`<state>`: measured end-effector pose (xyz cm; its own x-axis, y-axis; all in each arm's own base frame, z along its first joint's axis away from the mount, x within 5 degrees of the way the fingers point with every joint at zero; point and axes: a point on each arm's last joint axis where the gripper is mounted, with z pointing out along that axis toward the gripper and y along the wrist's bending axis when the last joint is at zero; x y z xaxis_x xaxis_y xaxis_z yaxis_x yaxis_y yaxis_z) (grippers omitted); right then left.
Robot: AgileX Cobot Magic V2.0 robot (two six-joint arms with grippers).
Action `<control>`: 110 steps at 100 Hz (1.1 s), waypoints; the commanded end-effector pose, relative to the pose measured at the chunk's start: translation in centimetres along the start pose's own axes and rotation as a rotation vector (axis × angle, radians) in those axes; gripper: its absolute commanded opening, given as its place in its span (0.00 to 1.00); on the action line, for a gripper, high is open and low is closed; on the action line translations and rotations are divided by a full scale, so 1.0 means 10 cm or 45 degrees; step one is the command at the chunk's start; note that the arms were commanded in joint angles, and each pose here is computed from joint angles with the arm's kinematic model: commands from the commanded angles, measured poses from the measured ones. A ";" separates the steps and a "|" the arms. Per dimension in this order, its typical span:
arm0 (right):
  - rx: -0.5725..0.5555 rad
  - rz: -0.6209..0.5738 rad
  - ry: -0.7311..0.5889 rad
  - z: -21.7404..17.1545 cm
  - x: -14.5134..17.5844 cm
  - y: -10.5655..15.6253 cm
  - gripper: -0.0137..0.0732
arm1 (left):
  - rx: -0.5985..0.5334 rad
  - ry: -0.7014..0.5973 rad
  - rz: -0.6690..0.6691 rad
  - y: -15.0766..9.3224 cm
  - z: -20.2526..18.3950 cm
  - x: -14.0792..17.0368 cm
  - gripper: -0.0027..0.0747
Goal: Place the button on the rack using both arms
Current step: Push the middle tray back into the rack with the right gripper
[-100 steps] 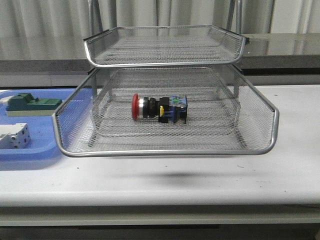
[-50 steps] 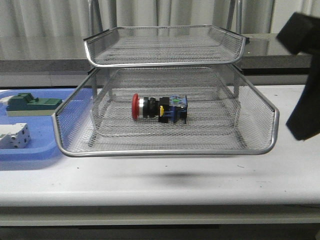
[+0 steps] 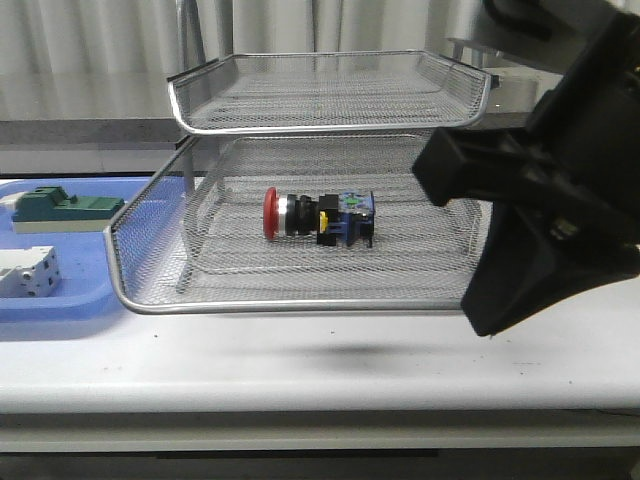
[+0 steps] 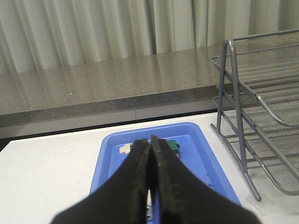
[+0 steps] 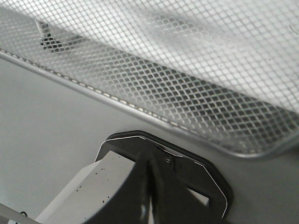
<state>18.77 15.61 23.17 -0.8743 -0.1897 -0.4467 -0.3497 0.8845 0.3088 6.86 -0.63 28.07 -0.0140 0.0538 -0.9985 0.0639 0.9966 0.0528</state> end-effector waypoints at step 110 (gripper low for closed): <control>0.013 -0.145 -0.463 0.46 -0.84 0.11 0.04 | -0.052 -0.113 -0.031 0.04 -0.01 -0.15 0.01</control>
<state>25.04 20.01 20.59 -0.7564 -0.1737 -0.6306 -0.4087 0.8782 0.2483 6.86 -0.63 28.09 -0.0124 0.0537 -0.9985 0.0630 0.9966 0.0528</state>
